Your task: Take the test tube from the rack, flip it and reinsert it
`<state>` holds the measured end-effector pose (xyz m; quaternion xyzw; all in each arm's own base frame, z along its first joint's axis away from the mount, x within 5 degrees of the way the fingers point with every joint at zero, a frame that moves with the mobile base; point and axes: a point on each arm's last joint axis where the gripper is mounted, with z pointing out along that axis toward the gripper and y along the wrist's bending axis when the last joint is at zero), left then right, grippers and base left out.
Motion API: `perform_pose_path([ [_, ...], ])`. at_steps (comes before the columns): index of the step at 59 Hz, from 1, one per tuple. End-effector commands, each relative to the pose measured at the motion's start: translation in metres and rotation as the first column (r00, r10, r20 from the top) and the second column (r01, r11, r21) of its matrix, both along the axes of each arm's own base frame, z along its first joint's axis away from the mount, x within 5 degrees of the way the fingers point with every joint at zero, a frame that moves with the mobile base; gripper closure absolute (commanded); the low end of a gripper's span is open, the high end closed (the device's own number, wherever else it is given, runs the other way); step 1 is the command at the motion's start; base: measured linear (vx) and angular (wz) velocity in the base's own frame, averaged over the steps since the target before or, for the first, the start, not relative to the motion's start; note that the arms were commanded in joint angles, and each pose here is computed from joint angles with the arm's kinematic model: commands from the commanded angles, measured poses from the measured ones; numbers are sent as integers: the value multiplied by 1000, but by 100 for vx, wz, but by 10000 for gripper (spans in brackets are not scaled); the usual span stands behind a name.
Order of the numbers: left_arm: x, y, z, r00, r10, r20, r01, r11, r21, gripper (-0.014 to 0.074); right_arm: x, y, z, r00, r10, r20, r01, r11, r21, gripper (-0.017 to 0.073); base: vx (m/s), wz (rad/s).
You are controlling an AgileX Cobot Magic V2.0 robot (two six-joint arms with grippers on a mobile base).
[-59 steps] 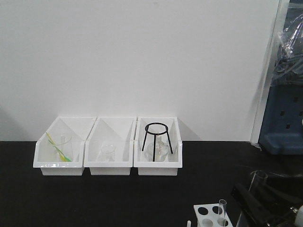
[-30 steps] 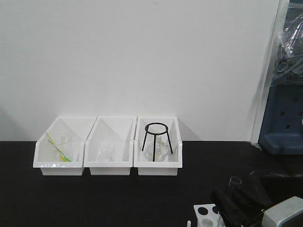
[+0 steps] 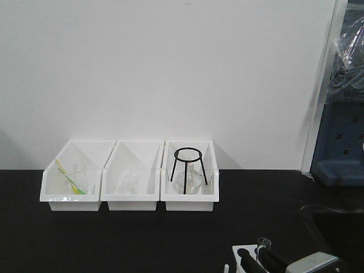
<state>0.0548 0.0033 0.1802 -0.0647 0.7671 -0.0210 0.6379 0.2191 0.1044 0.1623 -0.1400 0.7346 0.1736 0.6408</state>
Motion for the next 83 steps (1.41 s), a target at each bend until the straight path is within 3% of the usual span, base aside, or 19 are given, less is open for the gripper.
perform_pose_path([
  [1, 1, -1, 7, 996, -8, 87, 8, 1000, -1, 600, 5, 3, 22, 980, -5, 200, -18, 994, 110, 568, 0, 0],
  [19, 1, -1, 7, 996, -8, 87, 8, 1000, -1, 600, 7, 3, 14, 985, -10, 173, -7, 995, 98, 559, 0, 0],
  [26, 1, -1, 7, 996, -8, 87, 8, 1000, -1, 600, 7, 3, 14, 984, -8, 176, -8, 996, 92, 516, 0, 0],
  [31, 1, -1, 7, 996, -8, 87, 8, 1000, -1, 600, 7, 3, 14, 984, -10, 176, -7, 996, 92, 462, 0, 0],
  [49, 1, -1, 7, 996, -8, 87, 8, 1000, -1, 600, 7, 3, 14, 984, -10, 178, -7, 996, 90, 125, 0, 0],
  [59, 1, -1, 7, 996, -8, 87, 8, 1000, -1, 600, 5, 2, 23, 978, -12, 209, -10, 995, 104, 14, 0, 0],
  [73, 1, -1, 7, 996, -8, 87, 8, 1000, -1, 600, -7, -3, 60, 955, -20, 296, -24, 990, 142, 35, 0, 0],
  [83, 1, -1, 7, 996, -8, 87, 8, 1000, -1, 600, -21, -9, 103, 953, -17, 301, -28, 989, 145, 134, 0, 0],
])
